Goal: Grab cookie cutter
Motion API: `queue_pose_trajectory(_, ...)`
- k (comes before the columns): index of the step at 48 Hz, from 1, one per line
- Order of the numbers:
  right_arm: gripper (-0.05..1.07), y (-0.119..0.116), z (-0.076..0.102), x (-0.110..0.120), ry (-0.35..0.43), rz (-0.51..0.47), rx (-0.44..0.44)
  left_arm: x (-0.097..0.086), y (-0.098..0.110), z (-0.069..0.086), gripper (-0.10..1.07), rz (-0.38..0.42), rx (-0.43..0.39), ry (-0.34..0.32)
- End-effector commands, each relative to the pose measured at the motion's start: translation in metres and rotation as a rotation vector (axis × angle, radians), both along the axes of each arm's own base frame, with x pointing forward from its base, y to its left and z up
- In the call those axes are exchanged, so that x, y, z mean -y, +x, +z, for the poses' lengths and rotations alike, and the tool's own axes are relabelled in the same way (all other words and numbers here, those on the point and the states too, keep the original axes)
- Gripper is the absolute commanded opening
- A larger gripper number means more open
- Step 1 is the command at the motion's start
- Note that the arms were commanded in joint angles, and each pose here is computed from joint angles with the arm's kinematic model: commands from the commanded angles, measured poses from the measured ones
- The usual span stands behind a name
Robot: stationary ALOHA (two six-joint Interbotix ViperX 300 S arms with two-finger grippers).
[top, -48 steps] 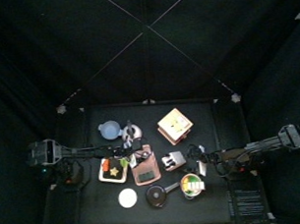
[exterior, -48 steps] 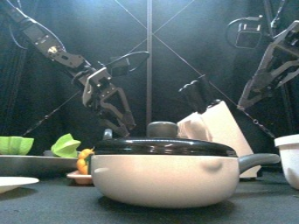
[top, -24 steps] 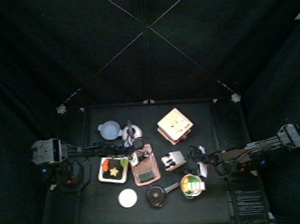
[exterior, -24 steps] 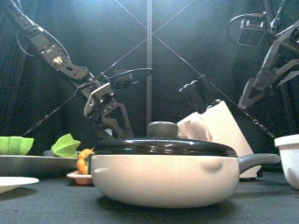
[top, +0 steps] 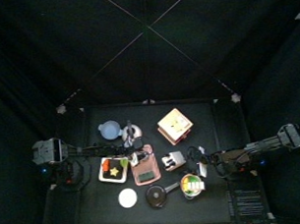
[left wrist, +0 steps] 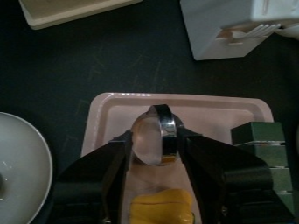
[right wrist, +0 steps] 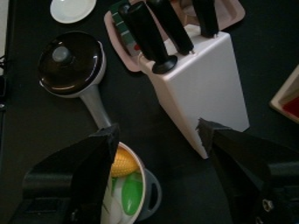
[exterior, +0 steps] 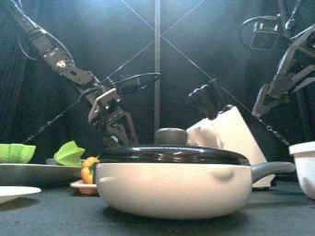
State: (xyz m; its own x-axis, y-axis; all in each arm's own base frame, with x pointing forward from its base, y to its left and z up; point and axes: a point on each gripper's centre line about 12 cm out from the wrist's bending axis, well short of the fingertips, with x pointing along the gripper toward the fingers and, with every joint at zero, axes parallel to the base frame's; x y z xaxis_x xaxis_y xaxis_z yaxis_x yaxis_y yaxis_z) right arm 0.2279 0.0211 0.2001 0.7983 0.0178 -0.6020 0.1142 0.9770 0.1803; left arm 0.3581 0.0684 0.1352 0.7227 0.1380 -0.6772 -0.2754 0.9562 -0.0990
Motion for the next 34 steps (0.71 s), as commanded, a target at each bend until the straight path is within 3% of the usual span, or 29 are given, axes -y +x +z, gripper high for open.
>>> queue_pose_trajectory(1,1.00,0.002,0.004,0.000,0.004,0.001,0.017,-0.002,0.006,0.010,0.78,0.003,0.033,0.006)
queue_pose_trajectory(17,1.00,0.002,0.004,0.000,0.004,0.000,0.016,0.000,0.006,0.013,0.70,-0.004,0.040,0.009)
queue_pose_trajectory(34,1.00,0.001,0.002,0.001,0.003,-0.002,0.010,0.000,0.008,0.029,0.59,-0.006,0.084,0.017)
